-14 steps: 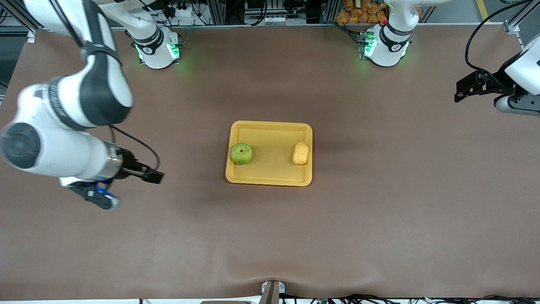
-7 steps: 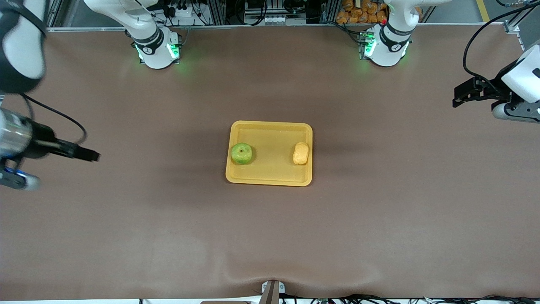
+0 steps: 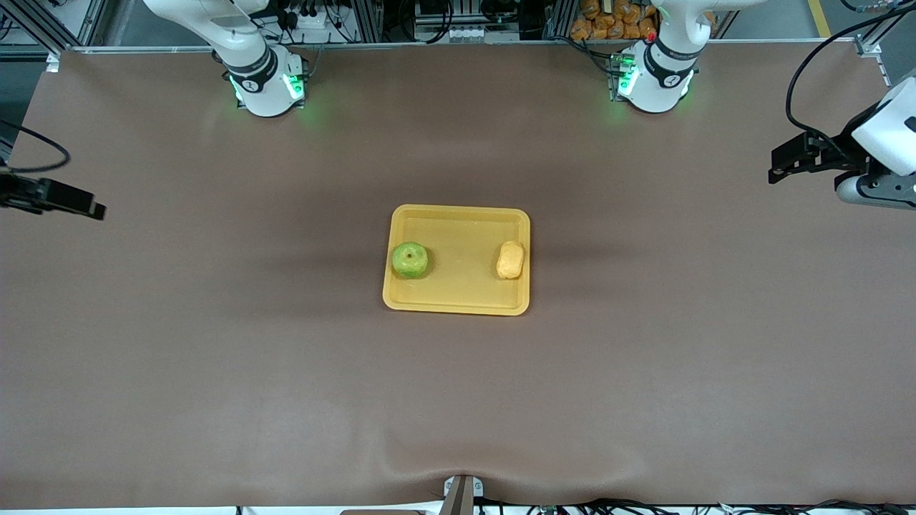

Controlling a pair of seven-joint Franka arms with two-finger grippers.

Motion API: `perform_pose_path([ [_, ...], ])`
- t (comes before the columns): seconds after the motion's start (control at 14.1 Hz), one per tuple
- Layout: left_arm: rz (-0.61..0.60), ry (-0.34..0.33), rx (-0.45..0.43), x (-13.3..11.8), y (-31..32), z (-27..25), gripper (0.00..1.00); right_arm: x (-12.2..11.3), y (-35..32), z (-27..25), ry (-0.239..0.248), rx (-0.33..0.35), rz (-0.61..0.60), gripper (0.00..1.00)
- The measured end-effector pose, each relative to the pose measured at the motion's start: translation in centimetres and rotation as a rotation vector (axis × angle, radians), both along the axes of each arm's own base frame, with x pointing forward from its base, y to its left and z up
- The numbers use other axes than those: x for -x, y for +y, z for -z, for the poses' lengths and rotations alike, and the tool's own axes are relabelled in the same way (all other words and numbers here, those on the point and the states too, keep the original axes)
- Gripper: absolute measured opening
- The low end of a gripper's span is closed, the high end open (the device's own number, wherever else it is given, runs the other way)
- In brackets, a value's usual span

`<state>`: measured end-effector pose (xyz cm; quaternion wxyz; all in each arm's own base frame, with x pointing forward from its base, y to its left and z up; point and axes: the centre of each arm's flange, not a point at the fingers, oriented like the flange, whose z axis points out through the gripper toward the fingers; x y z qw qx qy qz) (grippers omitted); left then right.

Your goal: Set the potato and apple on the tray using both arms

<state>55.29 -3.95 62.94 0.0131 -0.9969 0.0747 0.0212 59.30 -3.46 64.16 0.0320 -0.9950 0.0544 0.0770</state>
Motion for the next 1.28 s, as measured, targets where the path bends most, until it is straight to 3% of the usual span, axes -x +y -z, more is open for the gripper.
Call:
perform_pose_path([
  [0.21,0.0,0.002,0.0,0.0,0.0,0.1,1.0,2.4,-0.8,-0.9,0.007,0.035,-0.046,1.0],
  [0.43,0.0,0.002,0.0,0.0,0.0,0.1,1.0,4.4,-0.6,-1.9,-0.015,0.037,-0.058,1.0],
  [0.64,0.0,0.002,0.0,0.0,0.0,0.2,1.0,5.2,-0.2,-2.3,-0.029,0.047,-0.074,1.0],
  [0.85,0.0,0.001,0.0,-0.1,0.0,0.2,1.0,4.9,2.3,-2.8,-0.057,0.144,-0.137,1.0],
  [1.07,0.0,0.001,0.0,-0.1,0.0,0.2,1.0,5.4,0.2,-3.4,-0.076,0.057,-0.23,1.0],
  [1.28,0.0,0.003,0.0,-0.1,0.0,0.3,1.0,6.2,-3.3,-3.7,-0.089,0.02,-0.225,1.0],
])
